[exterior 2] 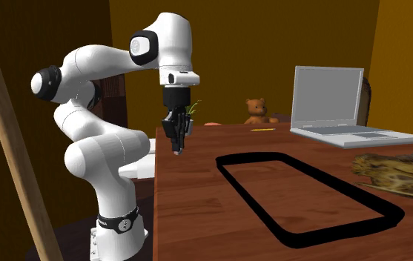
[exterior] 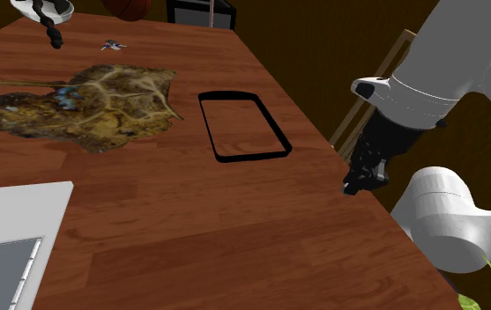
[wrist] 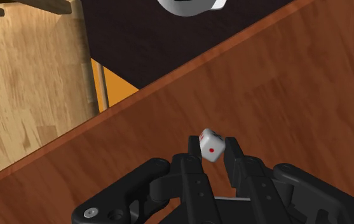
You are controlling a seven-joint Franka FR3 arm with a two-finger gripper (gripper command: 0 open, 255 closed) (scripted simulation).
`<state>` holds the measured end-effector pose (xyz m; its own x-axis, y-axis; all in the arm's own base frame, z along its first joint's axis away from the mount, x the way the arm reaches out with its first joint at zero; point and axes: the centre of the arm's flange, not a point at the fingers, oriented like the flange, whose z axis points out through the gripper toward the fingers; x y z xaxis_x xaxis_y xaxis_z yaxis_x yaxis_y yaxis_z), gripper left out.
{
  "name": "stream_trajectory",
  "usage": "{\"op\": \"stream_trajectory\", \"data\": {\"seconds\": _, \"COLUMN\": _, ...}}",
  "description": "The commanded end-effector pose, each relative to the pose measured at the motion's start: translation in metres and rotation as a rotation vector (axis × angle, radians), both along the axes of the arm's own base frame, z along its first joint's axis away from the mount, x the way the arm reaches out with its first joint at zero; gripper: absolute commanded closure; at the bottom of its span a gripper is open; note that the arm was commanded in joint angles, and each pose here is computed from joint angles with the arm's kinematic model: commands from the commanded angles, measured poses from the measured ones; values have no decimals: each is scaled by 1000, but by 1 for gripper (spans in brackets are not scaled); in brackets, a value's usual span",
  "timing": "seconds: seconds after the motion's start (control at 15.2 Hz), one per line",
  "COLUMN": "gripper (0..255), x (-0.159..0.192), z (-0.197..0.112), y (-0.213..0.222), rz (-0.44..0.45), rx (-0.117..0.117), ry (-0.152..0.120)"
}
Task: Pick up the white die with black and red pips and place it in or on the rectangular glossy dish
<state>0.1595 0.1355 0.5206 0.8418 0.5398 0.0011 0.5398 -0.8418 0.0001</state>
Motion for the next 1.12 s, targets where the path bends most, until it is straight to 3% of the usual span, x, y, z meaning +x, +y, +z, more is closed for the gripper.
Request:
{"op": "stream_trajectory", "data": {"seconds": 0.0, "gripper": 255, "x": 0, "z": 0, "y": 0, "rz": 0, "rx": 0, "ry": 1}}
{"op": "stream_trajectory", "data": {"seconds": 1.06, "gripper": 255, "x": 0, "z": 73, "y": 0, "rz": 0, "rx": 0, "ry": 1}}
